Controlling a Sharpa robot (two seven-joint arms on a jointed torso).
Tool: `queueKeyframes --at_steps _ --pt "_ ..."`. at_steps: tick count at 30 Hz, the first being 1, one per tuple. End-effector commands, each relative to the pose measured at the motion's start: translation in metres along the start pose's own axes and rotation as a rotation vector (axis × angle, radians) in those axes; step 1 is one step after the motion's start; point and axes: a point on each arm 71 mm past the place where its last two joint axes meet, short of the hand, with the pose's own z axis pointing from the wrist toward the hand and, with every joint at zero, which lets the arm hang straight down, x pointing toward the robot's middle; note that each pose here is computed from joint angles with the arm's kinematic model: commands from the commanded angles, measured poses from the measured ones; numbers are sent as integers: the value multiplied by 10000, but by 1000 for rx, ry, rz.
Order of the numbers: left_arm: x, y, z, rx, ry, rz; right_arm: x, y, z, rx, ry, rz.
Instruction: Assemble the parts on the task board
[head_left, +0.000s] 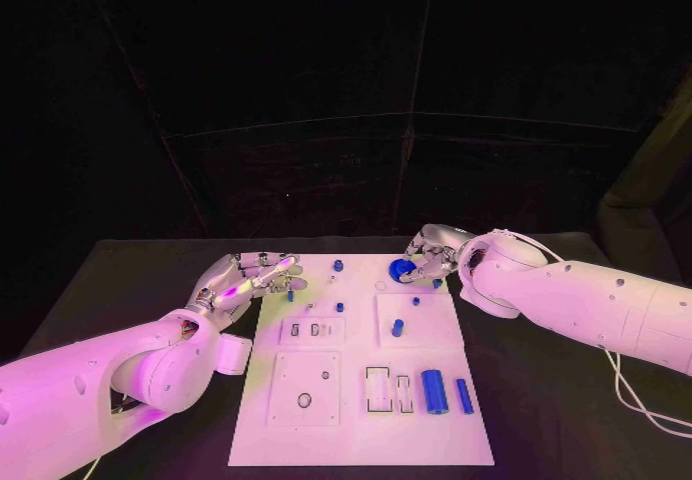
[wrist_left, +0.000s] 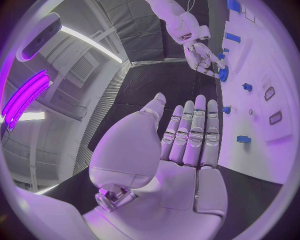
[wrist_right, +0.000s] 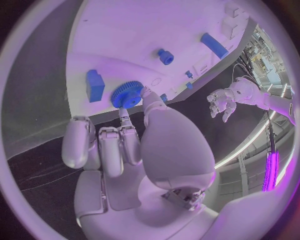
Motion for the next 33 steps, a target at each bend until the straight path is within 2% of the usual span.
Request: queueKeyframes --at_steps 1,11,18,23,28,33 --pt "19 -10 6 4 19 -5 -9 18 10 -1 -2 -27" --pt "30 -9 5 2 24 -8 1 27 27 8 1 -79" --pt "32 -8 4 1 26 -9 6 105 43 -9 -25 -155" --pt "31 -8 3 0 26 -9 -21 162 33 -24 -81 -168" --pt "30 -8 2 -1 27 -10 -50 267 -11 -65 -147 -154" --pt "19 -9 -2 -1 26 -9 -43 435 -82 -116 -173 -134"
